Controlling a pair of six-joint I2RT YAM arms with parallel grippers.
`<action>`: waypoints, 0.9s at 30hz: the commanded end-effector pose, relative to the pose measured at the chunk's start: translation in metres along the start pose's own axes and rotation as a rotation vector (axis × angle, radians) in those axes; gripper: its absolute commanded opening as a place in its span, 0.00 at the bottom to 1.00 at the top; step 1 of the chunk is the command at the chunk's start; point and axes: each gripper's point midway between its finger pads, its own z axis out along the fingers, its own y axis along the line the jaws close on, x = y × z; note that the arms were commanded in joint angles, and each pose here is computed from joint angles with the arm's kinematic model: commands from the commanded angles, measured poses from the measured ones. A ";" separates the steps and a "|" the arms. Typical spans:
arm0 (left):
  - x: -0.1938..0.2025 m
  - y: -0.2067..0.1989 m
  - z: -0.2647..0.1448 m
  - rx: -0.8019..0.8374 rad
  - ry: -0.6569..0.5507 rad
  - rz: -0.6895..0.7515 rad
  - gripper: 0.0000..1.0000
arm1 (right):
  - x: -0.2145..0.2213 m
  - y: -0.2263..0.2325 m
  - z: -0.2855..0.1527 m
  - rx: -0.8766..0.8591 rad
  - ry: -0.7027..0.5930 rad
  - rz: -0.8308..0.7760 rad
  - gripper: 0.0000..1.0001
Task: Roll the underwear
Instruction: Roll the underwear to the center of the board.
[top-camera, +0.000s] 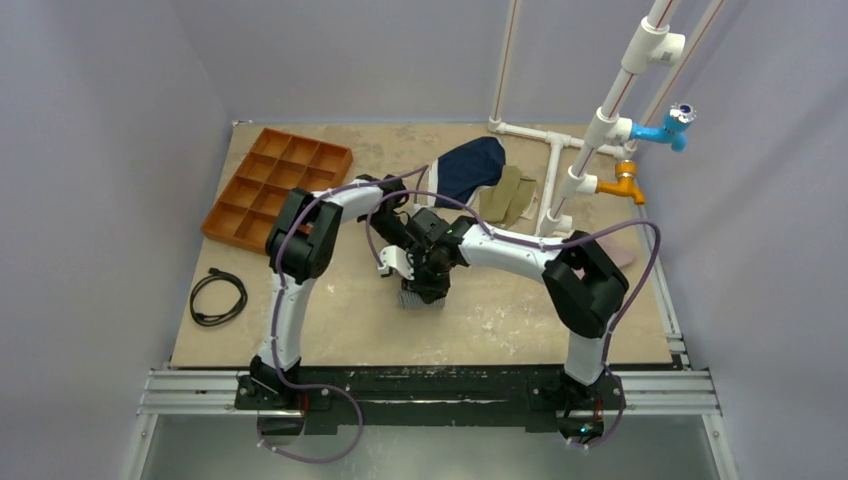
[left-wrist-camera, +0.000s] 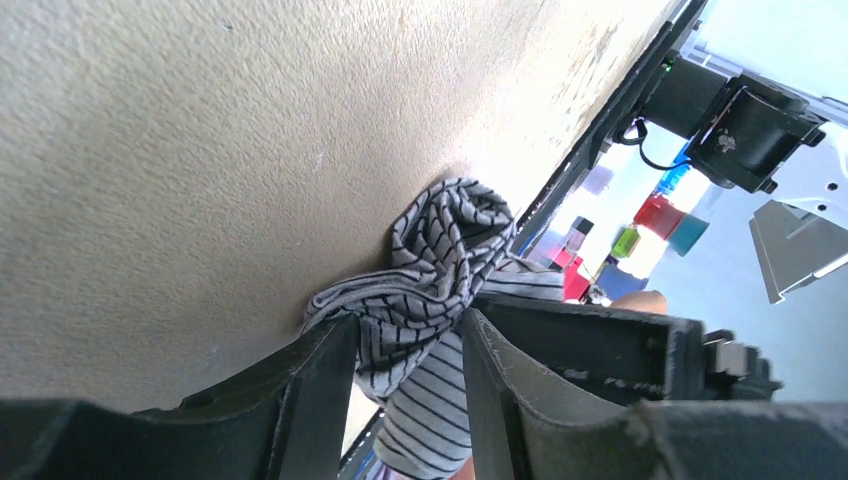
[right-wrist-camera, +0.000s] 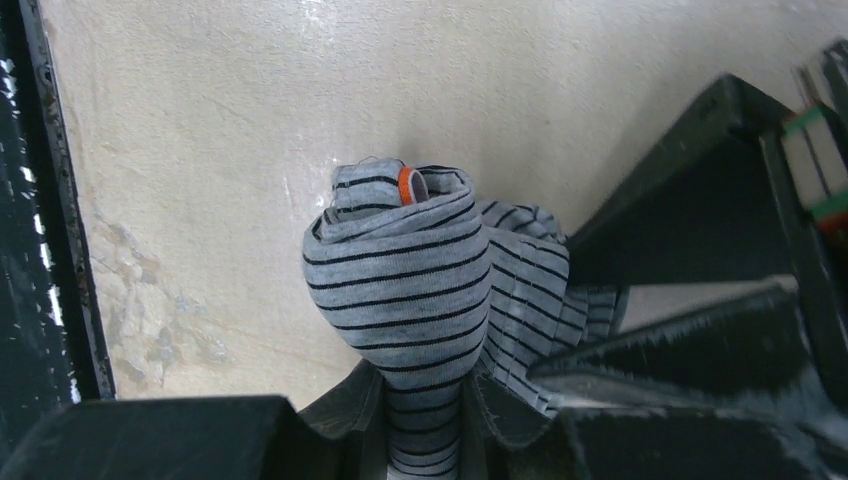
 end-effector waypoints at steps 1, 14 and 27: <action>-0.013 0.007 0.004 -0.033 -0.023 0.039 0.42 | -0.004 0.007 0.010 -0.077 0.042 -0.065 0.00; -0.013 0.014 -0.014 -0.109 -0.055 0.067 0.42 | 0.033 0.043 0.039 -0.265 0.131 0.025 0.00; -0.013 0.015 -0.035 -0.161 -0.096 0.095 0.42 | 0.055 0.063 0.041 -0.348 0.196 0.070 0.00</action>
